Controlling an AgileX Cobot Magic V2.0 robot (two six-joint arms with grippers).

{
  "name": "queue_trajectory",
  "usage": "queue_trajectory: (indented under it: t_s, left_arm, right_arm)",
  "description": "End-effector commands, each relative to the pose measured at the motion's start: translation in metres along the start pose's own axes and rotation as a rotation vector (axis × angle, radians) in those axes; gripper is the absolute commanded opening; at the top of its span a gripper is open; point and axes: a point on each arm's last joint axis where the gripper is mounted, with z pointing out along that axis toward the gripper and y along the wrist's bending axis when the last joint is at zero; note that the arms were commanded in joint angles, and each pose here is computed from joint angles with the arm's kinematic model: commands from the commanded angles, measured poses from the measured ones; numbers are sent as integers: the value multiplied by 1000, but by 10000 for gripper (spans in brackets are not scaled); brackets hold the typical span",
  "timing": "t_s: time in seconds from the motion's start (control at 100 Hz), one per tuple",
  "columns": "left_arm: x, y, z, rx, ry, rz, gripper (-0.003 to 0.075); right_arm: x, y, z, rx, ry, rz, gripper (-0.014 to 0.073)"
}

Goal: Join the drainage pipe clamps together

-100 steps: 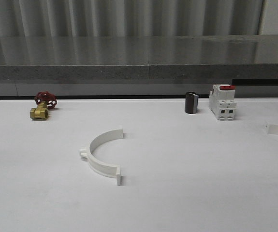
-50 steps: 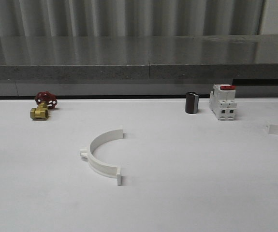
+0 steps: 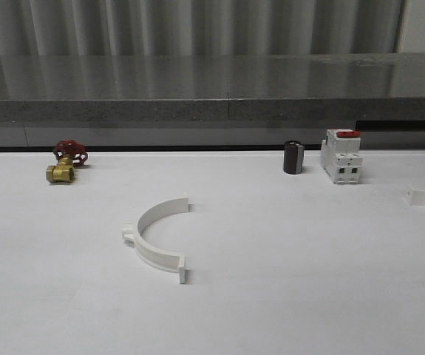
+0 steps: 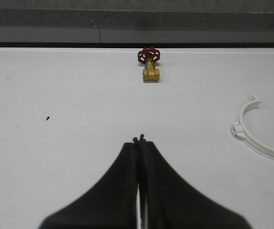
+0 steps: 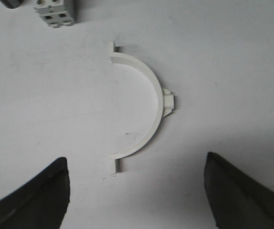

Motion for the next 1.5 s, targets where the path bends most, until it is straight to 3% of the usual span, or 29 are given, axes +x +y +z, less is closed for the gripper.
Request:
queue_trajectory:
  t_s: [0.0,0.27,0.58,1.49]
  left_arm:
    - [-15,-2,-4,13,-100,-8,-20]
    - [-15,-2,-4,13,-100,-8,-20]
    - [-15,-2,-4,13,-100,-8,-20]
    - [-15,-2,-4,13,-100,-8,-20]
  right_arm:
    - [-22,-7,7,17,-29,1,582]
    - [-44,-13,76,34,109,-71,582]
    - [-46,-16,123,37,191,-101,582]
    - [-39,-19,144,41,238,-117,582]
